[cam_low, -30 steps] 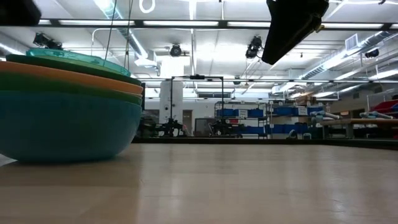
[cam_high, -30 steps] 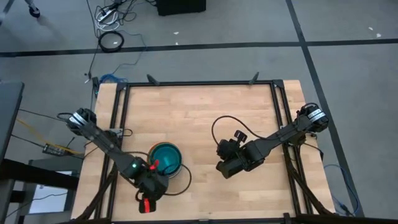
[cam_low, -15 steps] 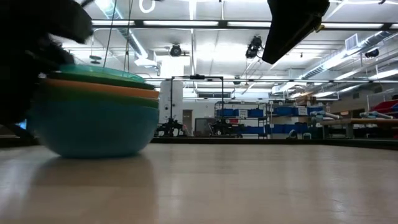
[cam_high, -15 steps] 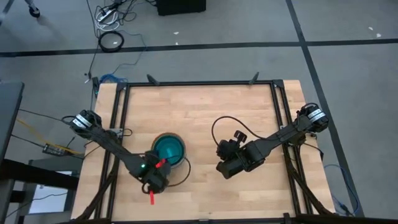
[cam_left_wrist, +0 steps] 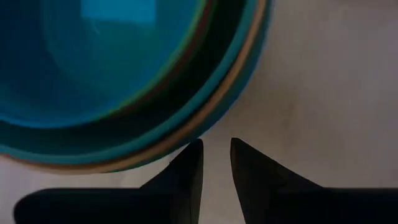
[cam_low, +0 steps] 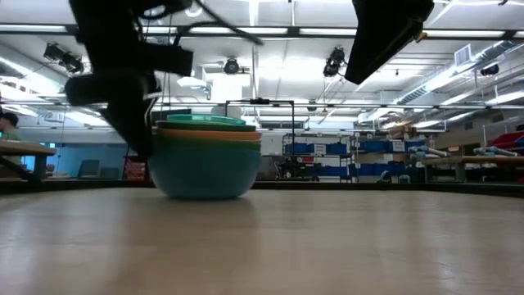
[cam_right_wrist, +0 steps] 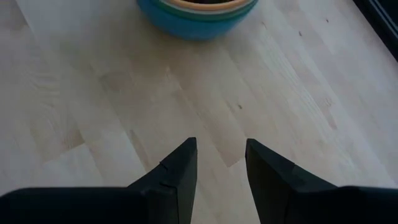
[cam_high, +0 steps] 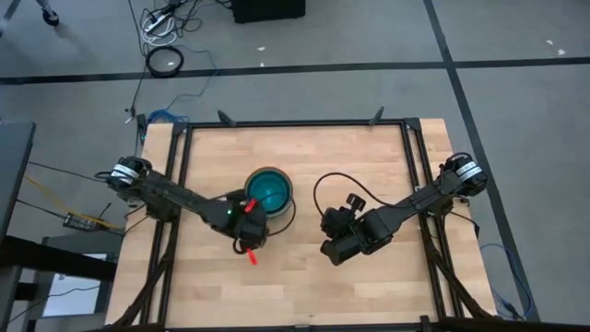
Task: Nest bowls inside each other
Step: Move the stacked bowls to the center of the table, then return to Home Position
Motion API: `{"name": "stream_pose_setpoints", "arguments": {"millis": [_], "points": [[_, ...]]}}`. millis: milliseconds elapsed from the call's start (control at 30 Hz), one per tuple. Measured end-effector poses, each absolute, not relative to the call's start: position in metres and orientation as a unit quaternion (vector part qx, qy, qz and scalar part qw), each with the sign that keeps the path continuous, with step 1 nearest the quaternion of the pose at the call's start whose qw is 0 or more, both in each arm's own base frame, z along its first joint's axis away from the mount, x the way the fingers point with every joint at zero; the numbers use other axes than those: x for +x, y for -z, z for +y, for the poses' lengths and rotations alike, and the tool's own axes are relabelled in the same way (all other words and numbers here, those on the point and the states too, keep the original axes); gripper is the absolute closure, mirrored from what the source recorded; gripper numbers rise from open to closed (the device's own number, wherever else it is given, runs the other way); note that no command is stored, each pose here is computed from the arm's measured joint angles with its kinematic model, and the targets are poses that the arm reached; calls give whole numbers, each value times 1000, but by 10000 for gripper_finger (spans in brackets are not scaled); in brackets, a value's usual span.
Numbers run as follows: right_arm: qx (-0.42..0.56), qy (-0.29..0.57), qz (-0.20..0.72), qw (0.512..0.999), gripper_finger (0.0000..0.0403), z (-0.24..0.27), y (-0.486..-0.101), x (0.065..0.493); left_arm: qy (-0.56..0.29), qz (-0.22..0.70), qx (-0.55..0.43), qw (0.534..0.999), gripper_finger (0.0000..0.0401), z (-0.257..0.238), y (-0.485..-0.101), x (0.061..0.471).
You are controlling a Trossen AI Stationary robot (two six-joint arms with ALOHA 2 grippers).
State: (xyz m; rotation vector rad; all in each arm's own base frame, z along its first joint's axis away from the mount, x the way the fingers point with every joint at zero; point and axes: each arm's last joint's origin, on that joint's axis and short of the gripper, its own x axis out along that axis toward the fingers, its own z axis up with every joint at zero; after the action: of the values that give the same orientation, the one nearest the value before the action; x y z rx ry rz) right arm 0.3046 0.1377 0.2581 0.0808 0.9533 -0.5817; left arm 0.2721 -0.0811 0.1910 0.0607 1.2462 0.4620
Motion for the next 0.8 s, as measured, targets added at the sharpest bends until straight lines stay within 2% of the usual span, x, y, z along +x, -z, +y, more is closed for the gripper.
{"name": "stream_pose_setpoints", "arguments": {"millis": [100,200,333,467,533,633,700,800], "points": [[-2,273,445,853,279,138,-259,305,-195,545,13,816,311,-82,-220,276],[-40,282,419,862,279,143,-261,303,-163,473,-11,866,311,-85,-275,275],[-108,255,388,879,279,156,-265,304,-79,302,-7,950,311,-86,-374,260],[-154,227,303,913,279,155,-299,328,-16,127,79,989,311,-83,-447,231],[-158,149,258,941,279,147,-330,345,0,45,122,991,311,-81,-468,220],[-131,-12,139,981,279,126,-379,365,5,-56,144,988,311,-72,-492,209],[-103,-99,58,988,279,104,-409,370,-8,-82,149,985,311,-60,-499,209],[-76,-173,-16,982,279,62,-447,373,-4,-76,150,986,311,-46,-496,220]]}}
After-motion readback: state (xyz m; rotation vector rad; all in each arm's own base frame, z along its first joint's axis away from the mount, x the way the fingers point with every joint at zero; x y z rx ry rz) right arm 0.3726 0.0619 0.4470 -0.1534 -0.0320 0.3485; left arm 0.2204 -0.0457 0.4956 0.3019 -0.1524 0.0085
